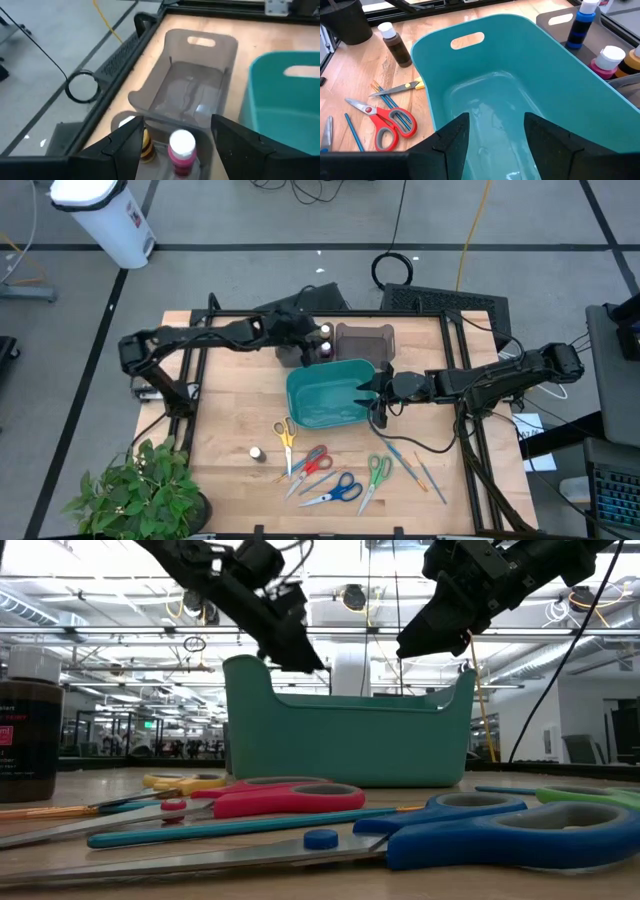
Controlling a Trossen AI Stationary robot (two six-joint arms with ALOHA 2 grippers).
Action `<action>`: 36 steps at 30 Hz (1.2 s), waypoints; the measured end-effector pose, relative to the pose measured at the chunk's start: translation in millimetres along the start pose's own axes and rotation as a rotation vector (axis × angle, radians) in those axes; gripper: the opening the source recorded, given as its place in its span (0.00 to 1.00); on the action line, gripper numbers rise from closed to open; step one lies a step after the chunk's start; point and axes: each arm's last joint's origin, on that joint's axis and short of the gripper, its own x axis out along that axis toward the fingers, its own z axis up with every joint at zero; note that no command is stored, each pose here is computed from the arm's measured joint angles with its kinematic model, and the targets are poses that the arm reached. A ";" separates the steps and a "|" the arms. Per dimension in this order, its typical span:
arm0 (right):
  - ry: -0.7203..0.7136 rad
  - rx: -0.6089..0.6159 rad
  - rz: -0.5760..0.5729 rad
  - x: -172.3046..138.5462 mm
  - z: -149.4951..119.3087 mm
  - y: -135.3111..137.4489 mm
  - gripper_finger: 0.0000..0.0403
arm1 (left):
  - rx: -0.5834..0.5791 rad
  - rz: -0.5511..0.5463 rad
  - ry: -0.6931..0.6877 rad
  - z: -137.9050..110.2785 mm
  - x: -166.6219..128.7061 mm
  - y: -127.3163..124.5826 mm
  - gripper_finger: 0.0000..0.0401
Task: Pick & Place Paint Supplies
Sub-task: Put the brown paint bottle into the left black bin
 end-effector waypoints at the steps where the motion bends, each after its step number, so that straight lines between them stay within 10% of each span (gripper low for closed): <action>1: 0.001 0.000 0.000 0.0 -0.1 0.0 0.45 | -0.010 -0.009 0.012 1.2 -6.4 -0.9 0.60; 14: -0.001 0.000 0.000 0.0 0.1 0.0 0.45 | -0.004 -0.398 0.354 -23.0 -35.6 -68.5 0.60; 25: -0.005 0.005 0.003 0.0 0.6 0.2 0.45 | 0.130 -0.081 0.453 -43.7 -10.5 -87.5 0.60; 36: -0.007 0.005 0.004 0.0 0.7 0.2 0.45 | 0.092 -0.012 0.454 -43.7 -7.4 -75.7 0.60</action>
